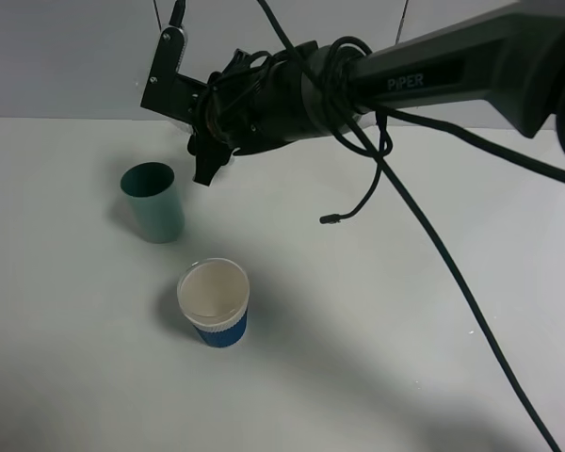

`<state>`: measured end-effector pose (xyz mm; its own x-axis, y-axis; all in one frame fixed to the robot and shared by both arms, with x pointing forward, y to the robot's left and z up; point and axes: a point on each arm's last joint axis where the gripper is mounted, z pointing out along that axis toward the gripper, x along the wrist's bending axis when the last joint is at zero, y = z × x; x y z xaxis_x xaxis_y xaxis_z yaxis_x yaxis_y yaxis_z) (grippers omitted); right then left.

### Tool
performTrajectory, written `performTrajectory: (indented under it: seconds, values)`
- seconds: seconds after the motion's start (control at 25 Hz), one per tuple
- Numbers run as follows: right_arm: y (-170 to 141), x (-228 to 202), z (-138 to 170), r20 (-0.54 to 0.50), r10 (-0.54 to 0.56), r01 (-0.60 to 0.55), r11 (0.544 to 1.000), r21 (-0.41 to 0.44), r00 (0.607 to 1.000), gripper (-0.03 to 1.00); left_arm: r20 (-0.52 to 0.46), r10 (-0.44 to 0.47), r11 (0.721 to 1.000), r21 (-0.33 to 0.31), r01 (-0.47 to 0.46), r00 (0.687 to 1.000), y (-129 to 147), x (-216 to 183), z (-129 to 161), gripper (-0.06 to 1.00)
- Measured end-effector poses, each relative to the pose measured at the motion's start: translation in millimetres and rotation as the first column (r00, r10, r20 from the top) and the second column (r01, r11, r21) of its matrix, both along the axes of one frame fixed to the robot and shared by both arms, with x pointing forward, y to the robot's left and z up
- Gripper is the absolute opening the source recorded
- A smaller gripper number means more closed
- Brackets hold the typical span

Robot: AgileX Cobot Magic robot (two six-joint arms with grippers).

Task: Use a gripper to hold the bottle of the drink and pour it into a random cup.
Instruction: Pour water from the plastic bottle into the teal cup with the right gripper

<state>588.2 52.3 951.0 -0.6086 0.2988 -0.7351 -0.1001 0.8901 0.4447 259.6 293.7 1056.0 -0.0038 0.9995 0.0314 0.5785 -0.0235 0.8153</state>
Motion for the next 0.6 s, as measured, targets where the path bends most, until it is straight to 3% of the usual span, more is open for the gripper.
performTrajectory:
  seconds: [0.24, 0.6]
  values:
    - [6.5, 2.1, 2.2, 0.024, 0.002, -0.002, 1.0, 0.0, 1.0, 0.57, 0.0, 0.0, 1.0, 0.0, 0.0, 1.0, 0.0, 0.0, 0.0, 0.99]
    - [13.7, -2.0, -9.7, 0.052, 0.055, -0.049, 0.994, -0.102, 0.997, 0.57, 0.0, 0.001, 1.0, 0.002, -0.001, 1.0, 0.2, 0.0, 0.0, 0.99]
